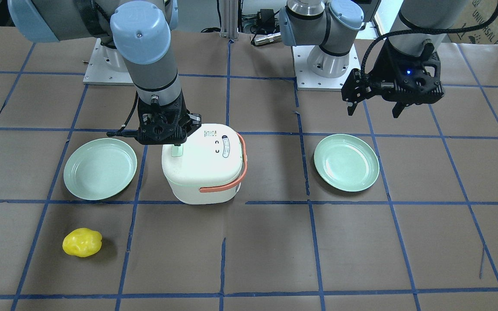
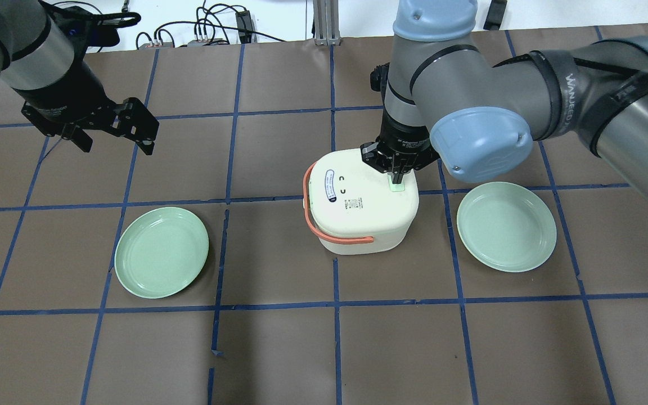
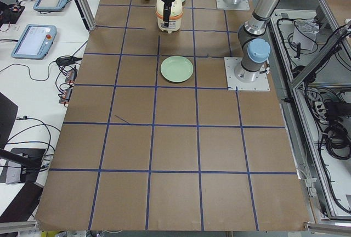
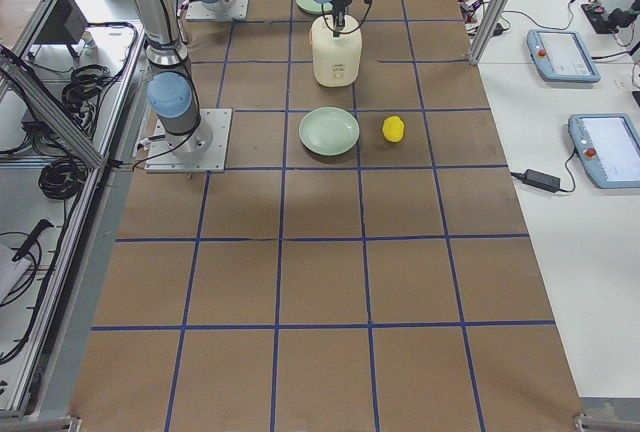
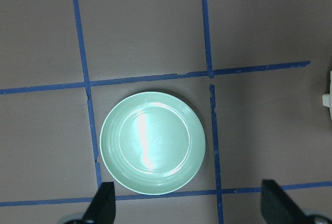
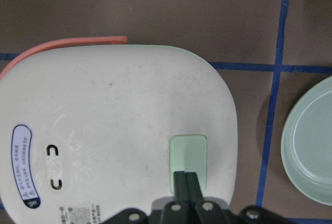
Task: Press rice cooker button
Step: 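Press the green lid button down with the closed right gripper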
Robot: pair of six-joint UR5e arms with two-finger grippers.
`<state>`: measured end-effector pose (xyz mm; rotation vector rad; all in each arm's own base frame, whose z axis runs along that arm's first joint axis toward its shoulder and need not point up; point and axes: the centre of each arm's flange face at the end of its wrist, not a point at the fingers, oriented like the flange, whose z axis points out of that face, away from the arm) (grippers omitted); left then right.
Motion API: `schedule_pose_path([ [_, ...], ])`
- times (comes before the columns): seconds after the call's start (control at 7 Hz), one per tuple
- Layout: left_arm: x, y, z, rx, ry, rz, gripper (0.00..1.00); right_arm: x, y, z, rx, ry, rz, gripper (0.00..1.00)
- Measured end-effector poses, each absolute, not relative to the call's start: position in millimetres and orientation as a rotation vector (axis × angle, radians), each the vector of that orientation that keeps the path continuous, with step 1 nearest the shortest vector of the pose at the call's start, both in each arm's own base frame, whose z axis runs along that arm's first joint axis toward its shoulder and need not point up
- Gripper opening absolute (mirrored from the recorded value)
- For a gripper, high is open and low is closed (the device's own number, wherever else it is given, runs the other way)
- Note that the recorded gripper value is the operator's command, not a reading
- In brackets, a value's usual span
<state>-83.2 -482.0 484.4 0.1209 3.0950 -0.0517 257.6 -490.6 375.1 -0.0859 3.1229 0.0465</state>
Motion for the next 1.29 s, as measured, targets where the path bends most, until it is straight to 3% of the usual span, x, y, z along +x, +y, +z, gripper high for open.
schedule_pose_path([
  [1.29,-83,-482,484,0.121,3.095,-0.052,1.0,256,-500,361,-0.043,3.118,0.048,0.11],
])
